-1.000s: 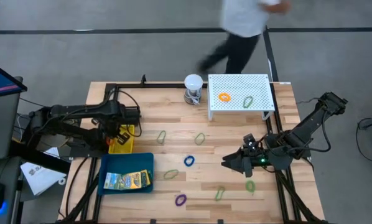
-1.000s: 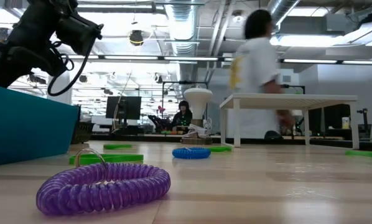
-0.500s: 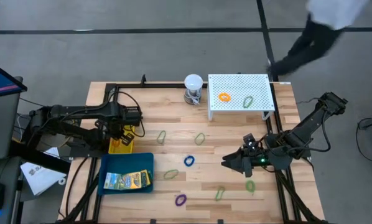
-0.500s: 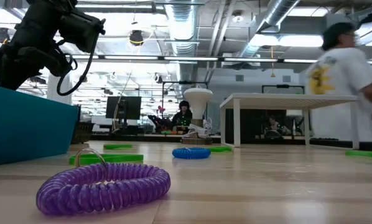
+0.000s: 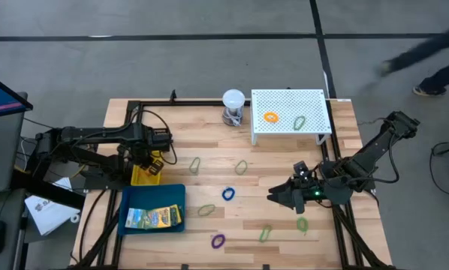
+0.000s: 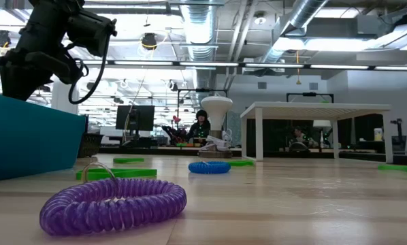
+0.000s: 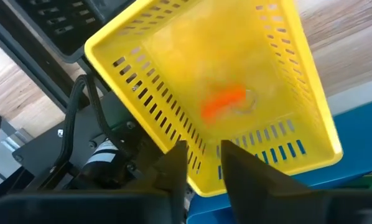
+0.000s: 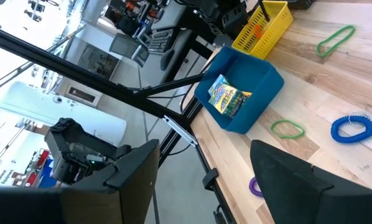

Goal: Pick & Place Office Desk Supplies
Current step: Put the orange spring keychain into the yellow bin, then put the purple spring keychain into the yellow bin

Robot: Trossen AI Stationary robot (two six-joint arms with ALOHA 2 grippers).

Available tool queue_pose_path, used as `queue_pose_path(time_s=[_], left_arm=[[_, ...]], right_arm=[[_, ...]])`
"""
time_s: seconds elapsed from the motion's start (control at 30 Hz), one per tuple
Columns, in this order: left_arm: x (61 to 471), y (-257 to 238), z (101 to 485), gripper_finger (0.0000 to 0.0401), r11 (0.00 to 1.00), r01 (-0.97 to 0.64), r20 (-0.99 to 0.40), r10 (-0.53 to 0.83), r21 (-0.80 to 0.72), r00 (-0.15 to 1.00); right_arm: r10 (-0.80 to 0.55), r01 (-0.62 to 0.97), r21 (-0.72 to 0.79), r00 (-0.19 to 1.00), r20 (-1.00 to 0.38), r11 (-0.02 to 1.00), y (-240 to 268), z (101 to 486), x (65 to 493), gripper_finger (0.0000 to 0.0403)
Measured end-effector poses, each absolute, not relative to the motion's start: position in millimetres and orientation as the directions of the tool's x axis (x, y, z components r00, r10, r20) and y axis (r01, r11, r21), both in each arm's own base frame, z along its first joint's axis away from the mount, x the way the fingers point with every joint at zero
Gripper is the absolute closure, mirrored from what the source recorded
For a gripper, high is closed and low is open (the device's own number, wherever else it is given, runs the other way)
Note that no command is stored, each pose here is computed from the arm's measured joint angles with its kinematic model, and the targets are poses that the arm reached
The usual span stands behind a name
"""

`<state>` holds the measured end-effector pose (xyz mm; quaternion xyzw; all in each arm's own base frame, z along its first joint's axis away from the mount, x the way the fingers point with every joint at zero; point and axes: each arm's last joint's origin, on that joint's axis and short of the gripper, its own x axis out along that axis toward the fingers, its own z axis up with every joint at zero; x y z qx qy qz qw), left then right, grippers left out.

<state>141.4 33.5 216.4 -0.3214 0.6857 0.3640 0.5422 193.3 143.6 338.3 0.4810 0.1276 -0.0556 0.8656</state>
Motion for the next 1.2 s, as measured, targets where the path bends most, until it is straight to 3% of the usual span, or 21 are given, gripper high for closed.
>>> queue_pose_path(time_s=[0.27, 0.43, 0.57, 0.7, 0.9, 1.07, 1.2], left_arm=[[144, 34, 216, 0.0227, 0.567, -0.814, -0.983, -0.034, 0.129, -0.179], [150, 35, 225, 0.0226, 0.643, -0.763, -0.990, -0.056, 0.063, -0.129], [164, 32, 248, 0.0244, 0.713, -0.695, -0.993, -0.113, -0.089, 0.010], [187, 20, 281, 0.0269, 0.787, -0.545, -0.953, -0.182, -0.289, 0.242], [233, -11, 331, 0.0277, 0.838, -0.334, -0.810, -0.196, -0.431, 0.553], [277, -52, 347, 0.0259, 0.893, -0.088, -0.726, -0.298, -0.442, 0.620], [299, -102, 346, 0.0247, 0.916, 0.165, -0.721, -0.392, -0.367, 0.572]], right_arm=[[0.028, 0.220, 0.822, 0.961, -0.275, 0.525, 144, 338, 193, 0.0154], [0.028, 0.222, 0.827, 0.961, -0.276, 0.516, 144, 338, 193, 0.0154], [0.022, 0.226, 0.827, 0.961, -0.276, 0.514, 142, 338, 194, 0.0154], [0.014, 0.231, 0.826, 0.961, -0.278, 0.514, 141, 338, 195, 0.0154], [0.007, 0.237, 0.821, 0.960, -0.281, 0.520, 139, 338, 196, 0.0154], [0.049, 0.226, 0.820, 0.954, -0.294, 0.526, 140, 337, 196, 0.0154], [0.093, 0.208, 0.821, 0.949, -0.301, 0.532, 143, 337, 194, 0.0154]])
